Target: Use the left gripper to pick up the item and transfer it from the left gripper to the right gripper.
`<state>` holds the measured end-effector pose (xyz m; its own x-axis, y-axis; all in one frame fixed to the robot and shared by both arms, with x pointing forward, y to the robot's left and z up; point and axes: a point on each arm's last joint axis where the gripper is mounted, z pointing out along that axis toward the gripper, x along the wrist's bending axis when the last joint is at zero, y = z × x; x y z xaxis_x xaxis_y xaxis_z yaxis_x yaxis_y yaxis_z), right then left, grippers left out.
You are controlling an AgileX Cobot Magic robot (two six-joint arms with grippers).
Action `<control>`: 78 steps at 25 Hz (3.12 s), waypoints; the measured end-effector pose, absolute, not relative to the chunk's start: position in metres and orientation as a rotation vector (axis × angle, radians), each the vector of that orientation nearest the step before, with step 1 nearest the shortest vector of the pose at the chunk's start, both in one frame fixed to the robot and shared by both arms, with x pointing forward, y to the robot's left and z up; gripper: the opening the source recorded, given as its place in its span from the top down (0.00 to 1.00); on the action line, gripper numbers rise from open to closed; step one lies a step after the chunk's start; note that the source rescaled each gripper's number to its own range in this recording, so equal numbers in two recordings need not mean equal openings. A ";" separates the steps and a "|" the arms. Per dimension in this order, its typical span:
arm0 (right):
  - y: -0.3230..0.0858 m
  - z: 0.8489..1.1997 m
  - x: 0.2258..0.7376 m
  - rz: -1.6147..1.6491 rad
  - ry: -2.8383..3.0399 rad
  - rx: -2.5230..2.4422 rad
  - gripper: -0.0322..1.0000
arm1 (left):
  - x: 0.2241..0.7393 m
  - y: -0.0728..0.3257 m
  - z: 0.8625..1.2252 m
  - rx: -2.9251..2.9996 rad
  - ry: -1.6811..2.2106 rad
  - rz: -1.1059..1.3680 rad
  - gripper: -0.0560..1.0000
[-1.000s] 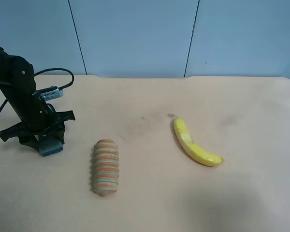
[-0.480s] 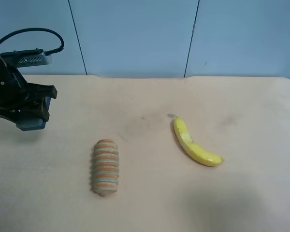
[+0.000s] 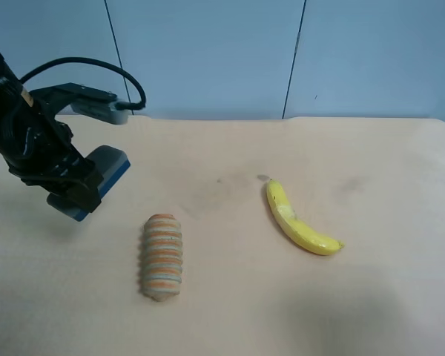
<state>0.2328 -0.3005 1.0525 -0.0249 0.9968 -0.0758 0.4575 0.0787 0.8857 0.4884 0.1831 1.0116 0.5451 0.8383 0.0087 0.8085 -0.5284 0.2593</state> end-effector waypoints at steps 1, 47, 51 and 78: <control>-0.300 1.052 0.233 0.890 1.591 1.482 0.00 | 0.485 0.174 1.012 2.598 1.307 0.212 0.95; -0.290 1.079 0.266 0.948 1.717 1.629 0.00 | 0.444 0.096 1.018 2.793 0.439 0.486 0.95; -0.279 1.091 0.312 0.995 1.858 1.730 0.00 | 0.444 0.095 1.018 2.784 0.435 0.492 0.95; -0.190 1.023 0.475 1.905 2.532 1.637 0.00 | 0.442 0.095 1.044 2.628 0.343 0.604 0.95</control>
